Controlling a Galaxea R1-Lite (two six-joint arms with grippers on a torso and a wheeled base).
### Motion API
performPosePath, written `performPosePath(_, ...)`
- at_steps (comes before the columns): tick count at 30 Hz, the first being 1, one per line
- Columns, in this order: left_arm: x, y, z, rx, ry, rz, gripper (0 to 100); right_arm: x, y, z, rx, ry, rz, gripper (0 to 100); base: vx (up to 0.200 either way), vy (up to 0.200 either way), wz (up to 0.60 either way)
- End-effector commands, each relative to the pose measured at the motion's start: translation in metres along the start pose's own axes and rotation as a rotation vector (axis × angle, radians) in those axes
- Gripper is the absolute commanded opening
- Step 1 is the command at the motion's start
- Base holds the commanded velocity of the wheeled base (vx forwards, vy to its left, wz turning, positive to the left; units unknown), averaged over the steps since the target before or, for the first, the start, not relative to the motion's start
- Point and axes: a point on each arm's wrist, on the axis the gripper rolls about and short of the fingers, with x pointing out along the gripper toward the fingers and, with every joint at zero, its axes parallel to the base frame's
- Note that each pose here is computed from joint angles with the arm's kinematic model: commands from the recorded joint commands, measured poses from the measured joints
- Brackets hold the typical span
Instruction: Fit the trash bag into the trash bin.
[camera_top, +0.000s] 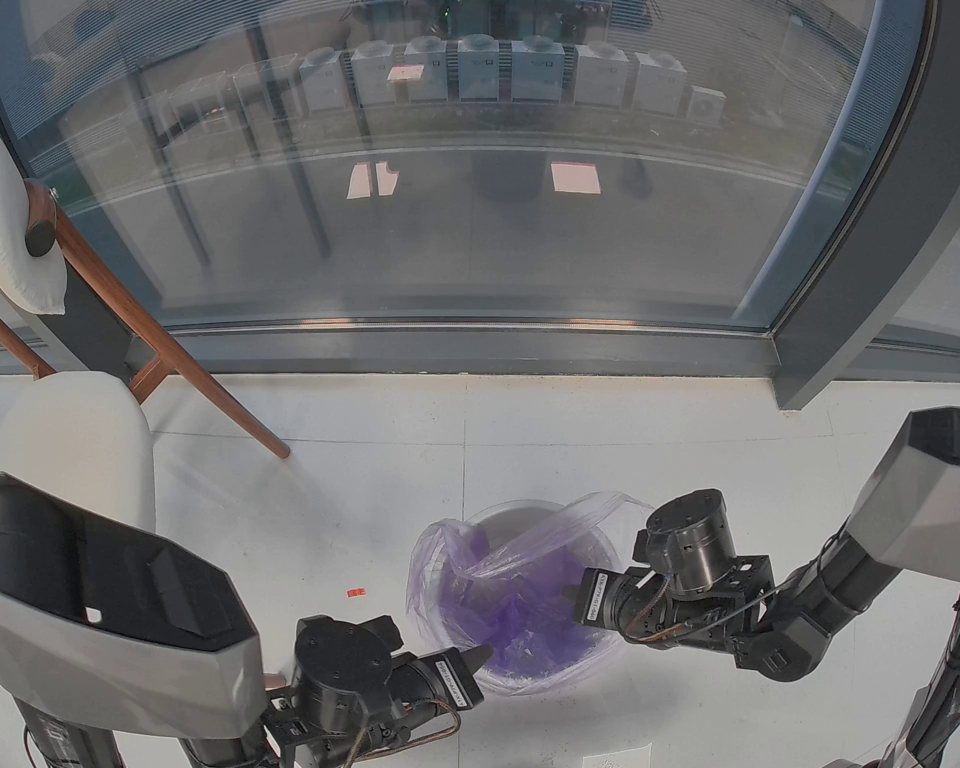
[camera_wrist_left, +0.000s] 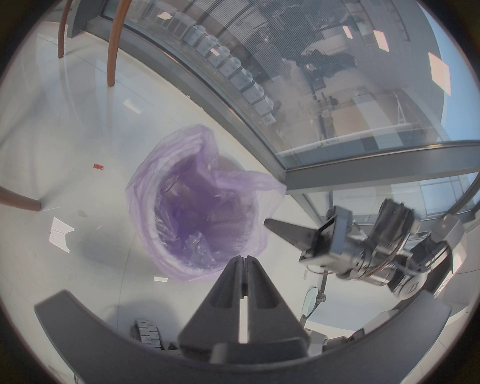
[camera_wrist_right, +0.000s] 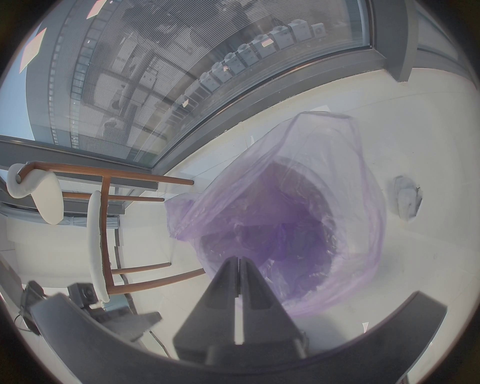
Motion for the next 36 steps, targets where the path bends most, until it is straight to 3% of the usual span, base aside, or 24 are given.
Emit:
performPosePath(1,0.028,0.017,-0.007,-0.001,0.008,0.053,0,0.030,-0.005,0.002,0.011,-0.006,-0.030,0,0.000,0.000,0.00)
performPosePath(11,0.067,0.026,0.025,-0.044,-0.057,0.117,0,0.054,0.006,0.018,0.026,-0.062,0.010,0,0.000,0.000,0.00)
performPosePath(12,0.081,0.022,0.047,-0.063,-0.107,0.114,0,0.055,0.013,0.025,0.028,-0.089,0.035,0,0.000,0.000,0.00)
performPosePath(16,0.097,0.018,0.087,-0.093,-0.197,0.112,0,0.055,0.021,0.040,0.037,-0.135,0.066,0,0.000,0.000,0.00)
performPosePath(23,0.111,-0.001,0.146,-0.105,-0.323,0.069,0,0.054,0.014,0.069,0.071,-0.231,0.051,0,0.000,0.000,0.00)
performPosePath(30,0.115,-0.001,0.170,-0.120,-0.367,0.071,0,0.051,-0.011,0.092,0.114,-0.285,0.002,0,0.000,0.000,0.00)
performPosePath(36,0.120,0.010,0.170,-0.124,-0.363,0.089,0,0.052,-0.029,0.100,0.139,-0.297,-0.040,0,0.000,0.000,0.00)
